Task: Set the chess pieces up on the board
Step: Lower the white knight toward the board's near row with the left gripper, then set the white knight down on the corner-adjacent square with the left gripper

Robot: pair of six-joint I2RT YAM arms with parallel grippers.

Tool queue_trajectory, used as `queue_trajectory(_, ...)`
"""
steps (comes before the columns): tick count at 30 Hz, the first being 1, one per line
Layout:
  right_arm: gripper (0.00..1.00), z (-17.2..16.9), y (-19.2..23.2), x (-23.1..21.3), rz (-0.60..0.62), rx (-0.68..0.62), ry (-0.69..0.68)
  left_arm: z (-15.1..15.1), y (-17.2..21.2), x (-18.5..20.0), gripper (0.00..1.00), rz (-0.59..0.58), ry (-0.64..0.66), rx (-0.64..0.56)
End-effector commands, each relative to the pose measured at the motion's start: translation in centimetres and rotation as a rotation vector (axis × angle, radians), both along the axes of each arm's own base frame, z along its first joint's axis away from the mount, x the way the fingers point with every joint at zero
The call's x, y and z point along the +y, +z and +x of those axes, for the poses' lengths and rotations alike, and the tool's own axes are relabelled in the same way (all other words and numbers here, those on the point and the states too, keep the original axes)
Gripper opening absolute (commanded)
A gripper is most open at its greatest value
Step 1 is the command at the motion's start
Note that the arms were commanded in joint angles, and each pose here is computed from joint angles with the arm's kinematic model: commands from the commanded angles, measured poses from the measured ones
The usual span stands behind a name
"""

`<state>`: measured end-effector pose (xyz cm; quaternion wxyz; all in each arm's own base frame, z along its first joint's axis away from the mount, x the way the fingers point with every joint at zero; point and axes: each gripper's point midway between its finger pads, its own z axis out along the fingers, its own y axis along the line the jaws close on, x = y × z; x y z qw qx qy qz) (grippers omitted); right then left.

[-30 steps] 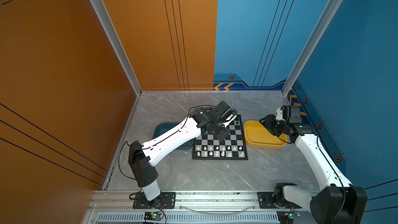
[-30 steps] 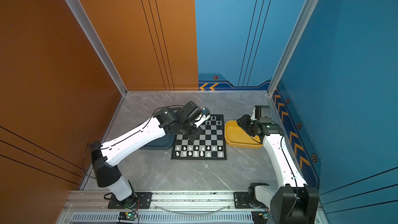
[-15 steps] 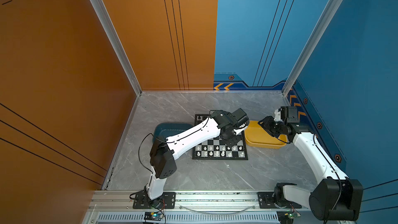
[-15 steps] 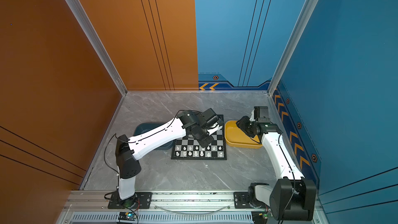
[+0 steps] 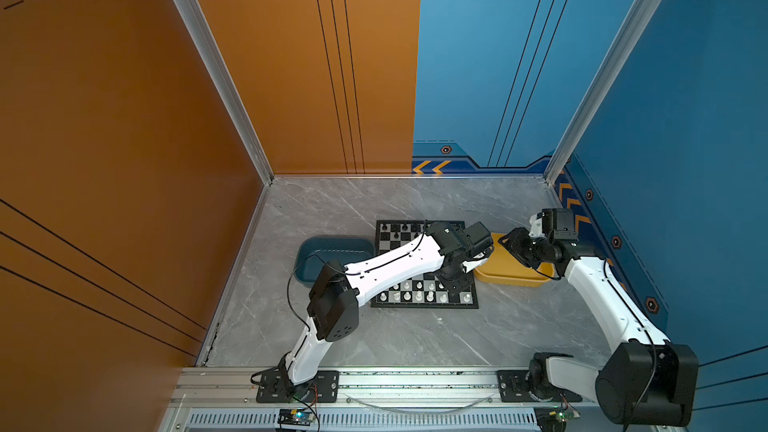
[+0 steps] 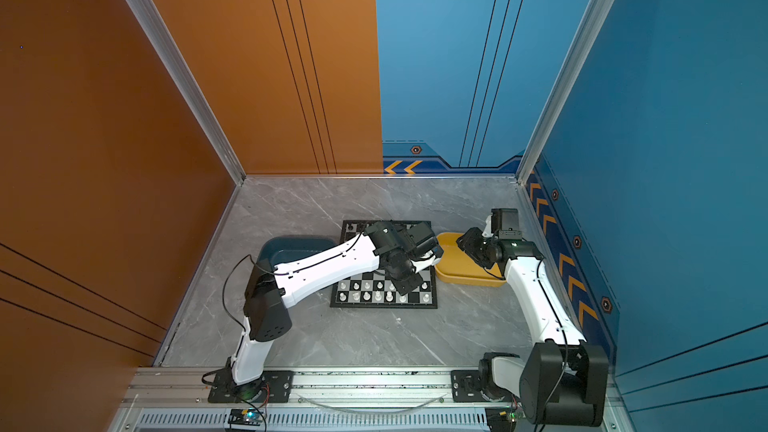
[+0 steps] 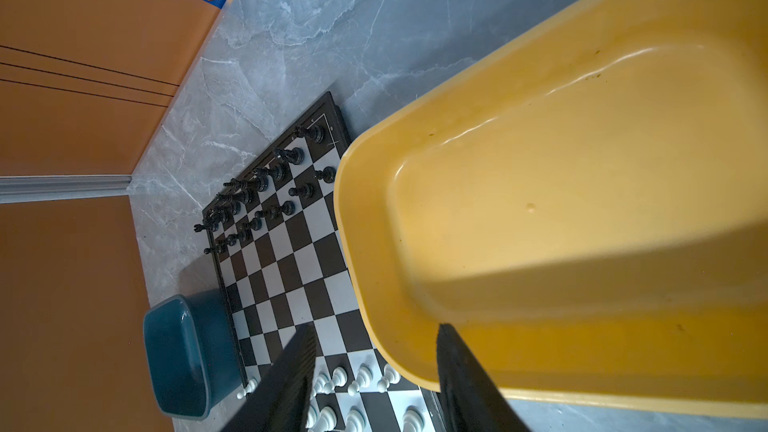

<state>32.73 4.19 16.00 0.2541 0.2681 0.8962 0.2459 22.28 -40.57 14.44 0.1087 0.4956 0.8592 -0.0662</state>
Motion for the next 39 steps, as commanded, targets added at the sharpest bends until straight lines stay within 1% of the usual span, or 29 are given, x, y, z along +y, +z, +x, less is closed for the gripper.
queue_trajectory(1, 0.5, 0.0, -0.5, -0.2, 0.001, 0.001, 0.01, -0.5, -0.6, -0.1, 0.0, 0.033, -0.025, 0.013)
queue_trajectory(12, 0.51, -0.5, 0.1, -1.8, -0.002, -0.03, -0.036, -0.9, -2.8, -1.2, 0.0, 0.066, -0.034, 0.045)
queue_trajectory(21, 0.51, -1.3, -0.3, -2.8, 0.004, -0.028, -0.067, -1.0, -3.9, -0.8, 0.0, 0.132, -0.046, 0.061)
queue_trajectory(39, 0.51, -1.5, -0.6, -3.1, 0.011, -0.028, -0.077, -1.3, -5.1, -1.4, 0.0, 0.15, -0.051, 0.084)
